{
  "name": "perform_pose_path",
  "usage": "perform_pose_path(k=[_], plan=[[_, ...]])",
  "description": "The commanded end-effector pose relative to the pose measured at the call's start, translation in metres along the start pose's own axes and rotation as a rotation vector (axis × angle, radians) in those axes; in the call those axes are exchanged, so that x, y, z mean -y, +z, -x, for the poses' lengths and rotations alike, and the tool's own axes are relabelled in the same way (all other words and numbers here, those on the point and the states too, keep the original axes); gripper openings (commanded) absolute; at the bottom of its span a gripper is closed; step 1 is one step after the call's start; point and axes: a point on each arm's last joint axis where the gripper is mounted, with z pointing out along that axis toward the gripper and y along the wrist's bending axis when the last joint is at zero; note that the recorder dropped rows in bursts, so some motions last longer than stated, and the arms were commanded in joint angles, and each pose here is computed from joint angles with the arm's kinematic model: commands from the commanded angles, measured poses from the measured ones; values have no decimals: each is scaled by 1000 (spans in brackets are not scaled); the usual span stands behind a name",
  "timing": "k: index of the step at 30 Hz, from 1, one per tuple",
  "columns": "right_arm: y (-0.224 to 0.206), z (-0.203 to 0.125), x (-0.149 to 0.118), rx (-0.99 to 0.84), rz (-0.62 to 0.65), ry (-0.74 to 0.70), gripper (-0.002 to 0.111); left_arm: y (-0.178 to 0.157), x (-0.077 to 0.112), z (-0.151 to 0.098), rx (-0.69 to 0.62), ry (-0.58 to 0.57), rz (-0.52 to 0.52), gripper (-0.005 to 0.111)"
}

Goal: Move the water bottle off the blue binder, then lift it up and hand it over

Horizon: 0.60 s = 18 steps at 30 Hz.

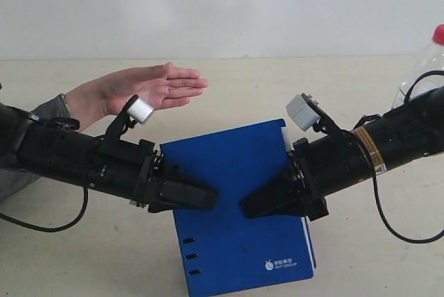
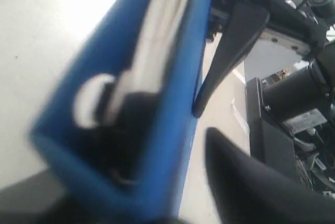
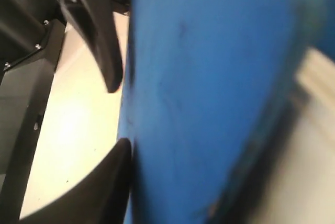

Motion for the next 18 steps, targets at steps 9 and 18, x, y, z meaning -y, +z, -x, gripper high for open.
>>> perform_pose_path(k=[9, 18], plan=[[4, 3, 1, -2, -26, -17, 1, -17, -18, 16, 97, -40, 266, 66], [4, 2, 5, -20, -65, -16, 0, -69, 5, 57, 148, 167, 668, 48]])
